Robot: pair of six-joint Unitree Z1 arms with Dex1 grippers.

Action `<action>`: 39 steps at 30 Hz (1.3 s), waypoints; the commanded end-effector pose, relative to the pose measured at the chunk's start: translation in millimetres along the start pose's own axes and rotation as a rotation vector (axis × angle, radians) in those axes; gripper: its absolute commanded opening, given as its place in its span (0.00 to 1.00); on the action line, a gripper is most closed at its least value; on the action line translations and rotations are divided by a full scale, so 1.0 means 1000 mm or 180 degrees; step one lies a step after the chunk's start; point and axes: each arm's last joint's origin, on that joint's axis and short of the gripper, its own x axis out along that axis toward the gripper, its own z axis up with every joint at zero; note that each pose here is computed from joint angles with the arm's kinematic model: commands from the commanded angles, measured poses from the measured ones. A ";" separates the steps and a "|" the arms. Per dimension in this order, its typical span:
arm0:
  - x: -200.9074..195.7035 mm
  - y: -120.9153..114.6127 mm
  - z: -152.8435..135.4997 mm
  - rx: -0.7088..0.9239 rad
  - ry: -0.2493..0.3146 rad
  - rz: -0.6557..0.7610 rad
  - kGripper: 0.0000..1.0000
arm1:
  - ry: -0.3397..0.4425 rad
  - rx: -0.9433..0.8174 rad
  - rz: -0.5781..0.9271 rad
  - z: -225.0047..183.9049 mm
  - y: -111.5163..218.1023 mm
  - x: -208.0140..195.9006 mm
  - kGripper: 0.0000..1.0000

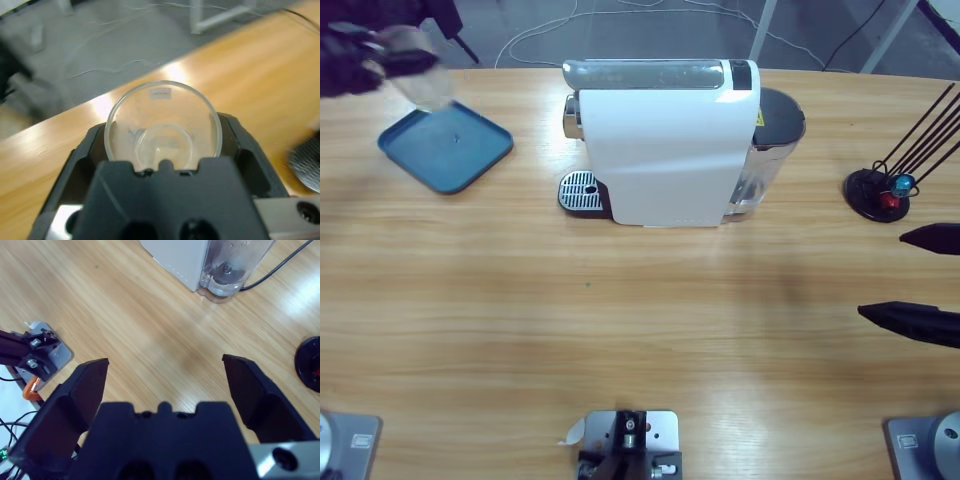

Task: Pour coffee

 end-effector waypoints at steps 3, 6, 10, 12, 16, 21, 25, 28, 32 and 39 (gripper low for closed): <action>0.055 0.037 -0.059 -0.0577 0.0639 0.0640 0.00 | 0.0080 0.0003 -0.0115 -0.001 -0.003 0.004 1.00; 0.066 0.037 -0.069 -0.0627 0.0616 0.0645 0.00 | 0.0074 0.0003 -0.0115 -0.001 -0.003 0.004 1.00; 0.078 0.037 -0.072 -0.0652 0.0525 0.0607 0.00 | 0.0114 0.0007 -0.0114 0.000 -0.004 0.007 1.00; 0.083 0.031 -0.074 -0.0631 0.0545 0.0562 0.00 | 0.0106 0.0006 -0.0118 0.000 -0.004 0.006 1.00; 0.084 0.021 -0.084 -0.0608 0.0641 0.0507 0.00 | 0.0103 0.0021 -0.0134 0.000 -0.004 0.006 1.00; 0.086 0.017 -0.085 -0.0589 0.0611 0.0488 0.00 | 0.0089 0.0028 -0.0149 0.000 -0.005 0.005 1.00; 0.092 0.018 -0.088 -0.0631 0.0629 0.0469 0.00 | 0.0064 0.0029 -0.0154 -0.001 -0.005 0.003 1.00; 0.095 0.017 -0.090 -0.0659 0.0654 0.0454 0.00 | 0.0064 0.0032 -0.0162 -0.001 -0.005 0.003 1.00; 0.094 0.020 -0.093 -0.0726 0.0667 0.0471 0.83 | 0.0064 0.0032 -0.0162 -0.001 -0.005 0.003 1.00; 0.072 0.017 -0.085 -0.0726 0.0595 0.0462 1.00 | 0.0096 0.0035 -0.0161 0.001 -0.005 0.006 1.00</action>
